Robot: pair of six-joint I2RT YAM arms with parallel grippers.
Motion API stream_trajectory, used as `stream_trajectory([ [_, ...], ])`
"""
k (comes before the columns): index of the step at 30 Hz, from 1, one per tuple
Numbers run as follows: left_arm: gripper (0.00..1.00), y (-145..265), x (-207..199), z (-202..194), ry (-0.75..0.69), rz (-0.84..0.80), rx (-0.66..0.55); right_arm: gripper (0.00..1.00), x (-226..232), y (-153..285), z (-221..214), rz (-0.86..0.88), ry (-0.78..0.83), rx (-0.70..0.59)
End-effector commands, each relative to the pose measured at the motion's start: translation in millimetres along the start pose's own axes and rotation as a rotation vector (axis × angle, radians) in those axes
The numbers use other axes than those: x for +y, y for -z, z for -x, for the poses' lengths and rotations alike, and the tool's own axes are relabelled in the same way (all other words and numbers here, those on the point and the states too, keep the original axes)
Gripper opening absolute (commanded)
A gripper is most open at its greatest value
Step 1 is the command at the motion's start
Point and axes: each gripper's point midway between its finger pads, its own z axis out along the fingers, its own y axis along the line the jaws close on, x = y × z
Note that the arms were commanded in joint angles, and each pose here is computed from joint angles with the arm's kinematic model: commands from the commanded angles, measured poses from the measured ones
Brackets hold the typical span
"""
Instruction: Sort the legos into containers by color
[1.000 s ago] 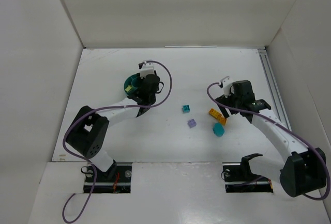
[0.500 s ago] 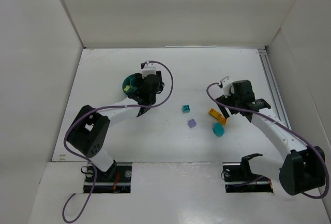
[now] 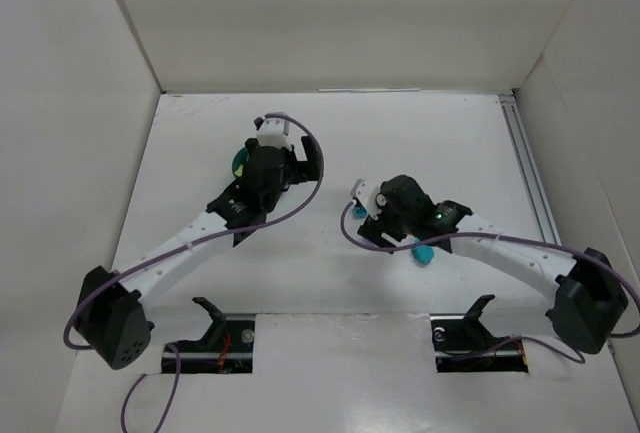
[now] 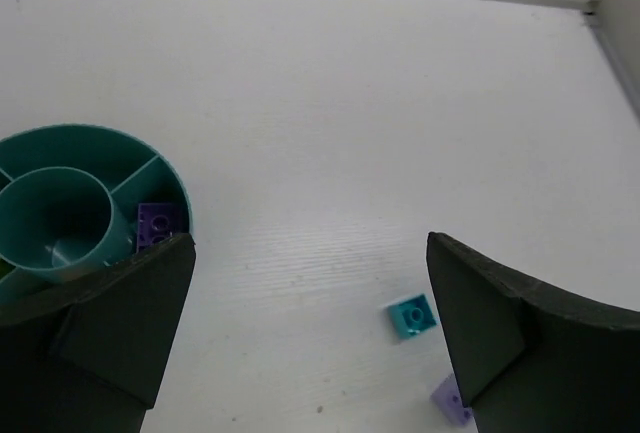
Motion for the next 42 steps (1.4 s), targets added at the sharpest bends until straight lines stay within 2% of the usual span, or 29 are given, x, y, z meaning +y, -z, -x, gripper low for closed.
stream_trajectory([
  [1,1.00,32,-9,-20,0.081,-0.102,0.080,0.90,15,-13,21,0.025,-0.013,-0.050],
  [7,1.00,66,10,-45,0.195,-0.082,0.130,0.90,38,-40,15,0.079,-0.015,-0.009],
  [12,1.00,77,23,-80,0.201,-0.062,0.212,0.86,47,-58,7,0.072,-0.138,0.073],
  [14,1.00,80,26,-84,0.202,-0.063,0.211,0.86,47,-60,12,0.068,-0.177,0.063],
  [16,1.00,81,27,-84,0.205,-0.067,0.204,0.79,50,-67,11,0.067,-0.227,0.069],
  [21,1.00,82,26,-82,0.208,-0.071,0.196,0.77,60,-75,7,0.093,-0.267,0.082],
  [22,1.00,82,28,-81,0.207,-0.062,0.191,0.72,60,-75,7,0.092,-0.289,0.083],
  [24,1.00,82,28,-81,0.207,-0.062,0.191,0.68,59,-77,4,0.073,-0.303,0.096],
  [29,1.00,80,32,-79,0.206,-0.041,0.178,0.38,56,-73,2,0.050,-0.331,0.107],
  [30,1.00,80,33,-79,0.214,-0.033,0.173,0.35,54,-73,1,0.038,-0.330,0.108],
  [32,1.00,80,34,-83,0.220,-0.027,0.181,0.29,49,-68,8,0.036,-0.298,0.085],
  [34,1.00,81,35,-79,0.223,-0.023,0.167,0.27,44,-65,22,0.039,-0.264,0.035],
  [38,1.00,84,52,-69,0.275,0.076,0.116,0.27,26,-58,80,0.041,-0.153,-0.146],
  [39,1.00,85,55,-64,0.301,0.103,0.102,0.27,15,-52,111,0.021,-0.101,-0.244],
  [42,1.00,90,64,-49,0.323,0.142,0.040,0.27,-6,-40,174,-0.014,-0.020,-0.416],
])
